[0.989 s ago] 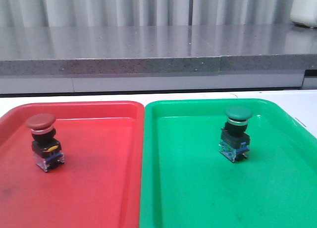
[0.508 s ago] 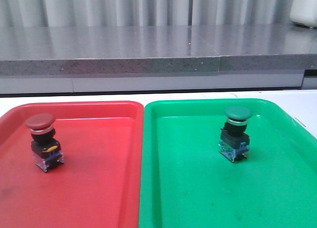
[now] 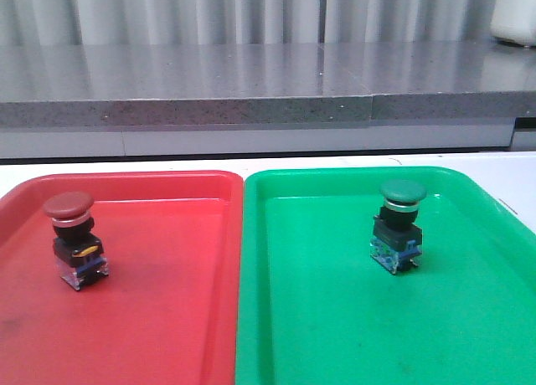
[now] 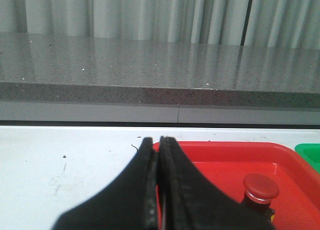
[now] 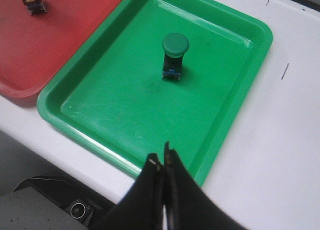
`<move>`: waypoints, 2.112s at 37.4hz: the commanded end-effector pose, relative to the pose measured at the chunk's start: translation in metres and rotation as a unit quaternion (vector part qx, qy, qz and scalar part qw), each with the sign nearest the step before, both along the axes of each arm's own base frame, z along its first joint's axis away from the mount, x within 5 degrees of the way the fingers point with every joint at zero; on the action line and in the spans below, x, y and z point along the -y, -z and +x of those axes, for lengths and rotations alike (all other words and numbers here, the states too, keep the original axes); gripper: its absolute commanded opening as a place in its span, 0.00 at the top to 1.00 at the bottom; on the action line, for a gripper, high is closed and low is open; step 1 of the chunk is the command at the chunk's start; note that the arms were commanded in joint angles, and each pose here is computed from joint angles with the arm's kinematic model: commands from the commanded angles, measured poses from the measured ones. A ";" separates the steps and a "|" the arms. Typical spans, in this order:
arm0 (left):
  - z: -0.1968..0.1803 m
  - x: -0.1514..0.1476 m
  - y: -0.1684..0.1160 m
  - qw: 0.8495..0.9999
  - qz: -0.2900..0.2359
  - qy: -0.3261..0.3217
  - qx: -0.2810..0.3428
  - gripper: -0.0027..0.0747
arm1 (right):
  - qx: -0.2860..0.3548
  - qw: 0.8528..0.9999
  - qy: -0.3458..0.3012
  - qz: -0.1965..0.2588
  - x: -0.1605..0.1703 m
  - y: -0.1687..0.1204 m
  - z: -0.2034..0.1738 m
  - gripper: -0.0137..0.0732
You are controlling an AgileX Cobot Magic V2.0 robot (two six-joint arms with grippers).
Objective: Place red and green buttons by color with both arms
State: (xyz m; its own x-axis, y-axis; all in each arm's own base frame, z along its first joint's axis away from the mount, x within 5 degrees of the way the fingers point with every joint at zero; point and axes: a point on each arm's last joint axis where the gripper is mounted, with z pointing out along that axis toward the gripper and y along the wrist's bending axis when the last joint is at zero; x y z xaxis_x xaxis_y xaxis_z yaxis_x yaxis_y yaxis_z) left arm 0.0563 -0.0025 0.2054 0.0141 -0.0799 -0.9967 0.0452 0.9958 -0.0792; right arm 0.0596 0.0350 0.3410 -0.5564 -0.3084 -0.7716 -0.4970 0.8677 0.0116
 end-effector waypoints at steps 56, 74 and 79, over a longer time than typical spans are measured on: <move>-0.001 -0.002 -0.001 0.999 -0.005 -0.015 0.044 0.99 | 0.259 0.953 0.148 0.060 0.024 0.036 -0.003 0.92; -0.001 -0.002 -0.001 0.999 -0.005 -0.015 0.043 0.99 | 0.391 0.895 0.195 0.091 0.031 0.130 -0.005 0.92; -0.001 -0.002 -0.001 0.999 -0.005 -0.015 0.043 0.99 | 0.390 0.895 0.195 0.090 0.031 0.130 -0.005 0.92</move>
State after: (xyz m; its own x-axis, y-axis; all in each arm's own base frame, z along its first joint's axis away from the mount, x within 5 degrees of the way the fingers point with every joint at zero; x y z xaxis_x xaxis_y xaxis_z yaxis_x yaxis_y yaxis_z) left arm 0.0563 -0.0009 0.2060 0.0233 -0.0774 -0.9967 0.0171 0.9969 -0.0770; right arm 0.0566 0.0052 0.2000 0.0231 -0.0436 -0.9988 -0.0899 0.9949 -0.0455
